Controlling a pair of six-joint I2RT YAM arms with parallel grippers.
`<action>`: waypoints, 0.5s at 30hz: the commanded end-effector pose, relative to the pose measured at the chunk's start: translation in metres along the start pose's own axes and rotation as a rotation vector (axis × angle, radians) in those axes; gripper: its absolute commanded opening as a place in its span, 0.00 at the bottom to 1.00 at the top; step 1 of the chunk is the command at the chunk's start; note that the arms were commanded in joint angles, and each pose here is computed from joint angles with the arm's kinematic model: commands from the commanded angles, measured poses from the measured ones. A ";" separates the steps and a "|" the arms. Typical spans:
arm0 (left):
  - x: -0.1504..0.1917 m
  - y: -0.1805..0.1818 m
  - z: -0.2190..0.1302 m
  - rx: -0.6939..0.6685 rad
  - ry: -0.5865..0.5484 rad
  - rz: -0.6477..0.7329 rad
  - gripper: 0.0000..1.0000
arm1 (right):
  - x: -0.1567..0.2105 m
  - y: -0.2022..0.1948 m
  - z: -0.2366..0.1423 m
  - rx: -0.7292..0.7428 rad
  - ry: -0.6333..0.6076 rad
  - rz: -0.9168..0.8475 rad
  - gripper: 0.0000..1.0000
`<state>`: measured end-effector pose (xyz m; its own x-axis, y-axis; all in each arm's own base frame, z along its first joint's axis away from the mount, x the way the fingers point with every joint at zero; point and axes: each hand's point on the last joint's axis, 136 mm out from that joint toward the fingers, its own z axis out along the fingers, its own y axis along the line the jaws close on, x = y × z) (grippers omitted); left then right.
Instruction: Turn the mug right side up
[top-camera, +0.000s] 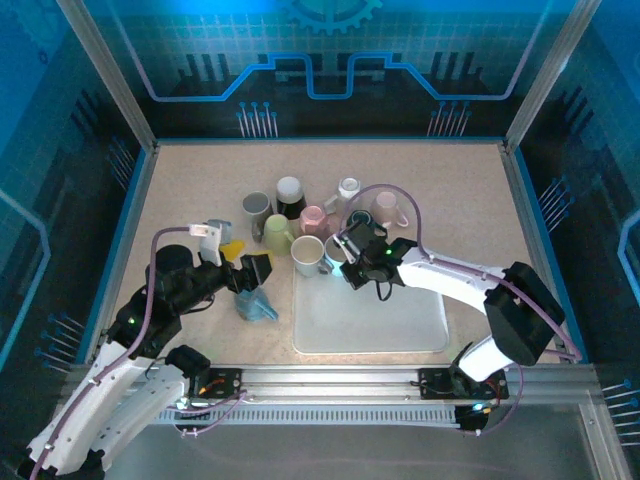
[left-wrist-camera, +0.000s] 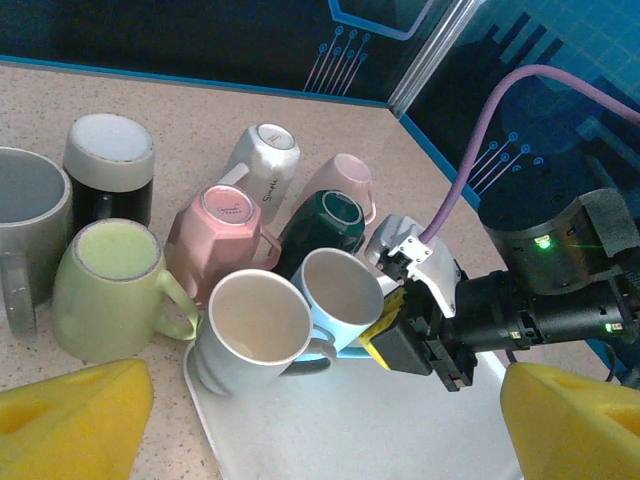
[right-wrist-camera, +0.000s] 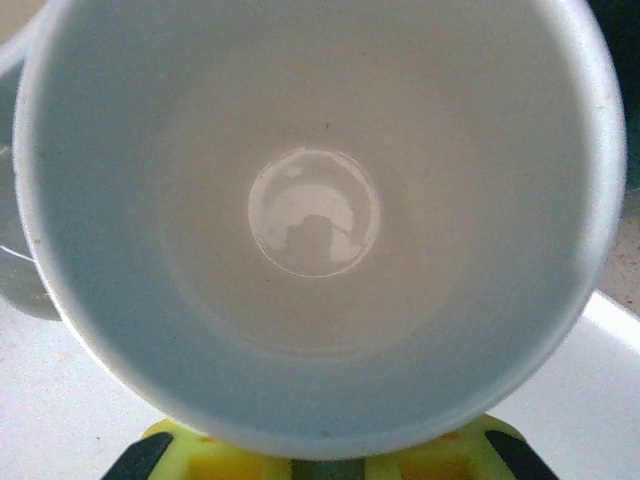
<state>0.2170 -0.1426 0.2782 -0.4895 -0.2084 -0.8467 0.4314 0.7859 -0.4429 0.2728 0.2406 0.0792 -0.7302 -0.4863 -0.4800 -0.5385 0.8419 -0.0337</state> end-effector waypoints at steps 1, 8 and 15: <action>-0.005 0.000 -0.004 -0.011 -0.021 0.033 0.90 | -0.004 0.000 0.011 0.026 -0.005 0.016 0.06; -0.005 0.001 -0.003 -0.017 -0.020 0.031 0.91 | -0.003 0.003 0.001 0.020 -0.046 0.025 0.22; -0.004 0.005 0.000 -0.040 -0.011 0.014 0.91 | -0.001 -0.004 -0.015 0.041 -0.088 0.036 0.46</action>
<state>0.2193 -0.1402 0.2774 -0.4859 -0.2122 -0.8479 0.4172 0.7962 -0.4383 0.2663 0.2364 0.0770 -0.7300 -0.4633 -0.5024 -0.5160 0.8557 -0.0393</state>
